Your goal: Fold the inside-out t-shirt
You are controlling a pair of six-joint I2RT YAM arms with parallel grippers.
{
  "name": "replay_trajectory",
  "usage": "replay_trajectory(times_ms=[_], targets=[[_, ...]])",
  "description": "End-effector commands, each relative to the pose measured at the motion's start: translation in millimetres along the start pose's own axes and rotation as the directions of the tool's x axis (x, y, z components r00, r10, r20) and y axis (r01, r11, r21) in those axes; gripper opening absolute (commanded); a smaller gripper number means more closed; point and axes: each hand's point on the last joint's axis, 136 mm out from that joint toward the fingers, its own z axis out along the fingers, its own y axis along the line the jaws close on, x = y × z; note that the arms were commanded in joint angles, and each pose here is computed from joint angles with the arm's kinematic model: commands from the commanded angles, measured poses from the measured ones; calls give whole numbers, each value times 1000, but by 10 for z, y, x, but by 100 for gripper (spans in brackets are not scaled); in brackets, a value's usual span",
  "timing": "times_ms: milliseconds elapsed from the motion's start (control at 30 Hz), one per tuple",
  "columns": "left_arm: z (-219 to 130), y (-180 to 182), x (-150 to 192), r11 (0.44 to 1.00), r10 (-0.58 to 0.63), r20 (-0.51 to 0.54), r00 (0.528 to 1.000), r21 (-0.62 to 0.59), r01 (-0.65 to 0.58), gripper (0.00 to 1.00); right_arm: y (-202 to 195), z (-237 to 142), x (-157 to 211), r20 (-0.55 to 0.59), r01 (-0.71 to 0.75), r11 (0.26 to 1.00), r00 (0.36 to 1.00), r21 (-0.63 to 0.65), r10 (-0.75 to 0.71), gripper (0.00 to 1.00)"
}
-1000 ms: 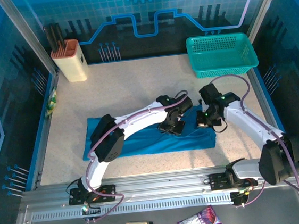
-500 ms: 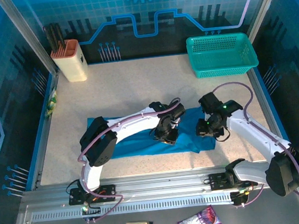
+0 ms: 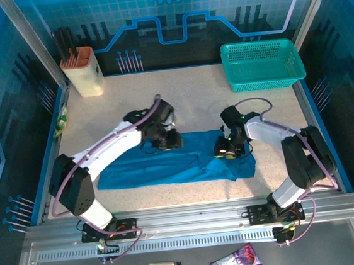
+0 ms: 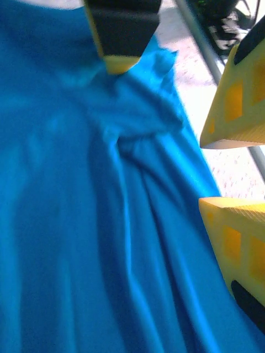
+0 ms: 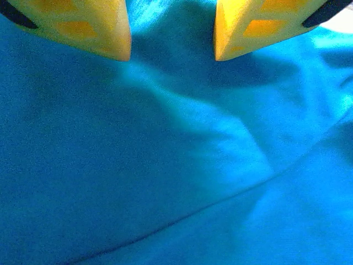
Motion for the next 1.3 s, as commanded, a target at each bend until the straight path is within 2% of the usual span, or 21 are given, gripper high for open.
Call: replay_trajectory(times_ms=[0,200,367,567,667,733,1000,1133,1267], targets=[[-122,506,-65,991,-123,33,992,-48,125,30,-234,104,-57,-23,-21,999,999,38,22,45],[-304,1316,-185,948,-301,94,949,-82,308,31,-677,-104,-136,16,-104,990,995,95,103,46],[-263,1664,-194,922,-344,92,934,-154,355,32,-863,-290,-197,48,-157,982,987,107,153,45],[-112,1851,-163,902,-357,60,932,-237,361,32,-416,-678,-351,149,-31,997,989,64,21,45],[-121,2148,-65,848,-378,71,923,-374,376,32,-187,-756,-375,158,19,998,987,54,-27,45],[-121,2340,11,812,-414,75,907,-419,405,33,-50,-775,-376,155,49,998,986,49,-56,45],[44,2562,68,796,-534,66,843,-297,528,34,366,-702,-369,121,130,991,984,20,-131,45],[92,2531,20,804,-540,59,840,-260,535,32,442,-691,-363,115,143,989,983,20,-145,45],[62,2535,-11,806,-534,78,842,-256,534,17,467,-738,-374,126,147,989,981,17,-148,45]])
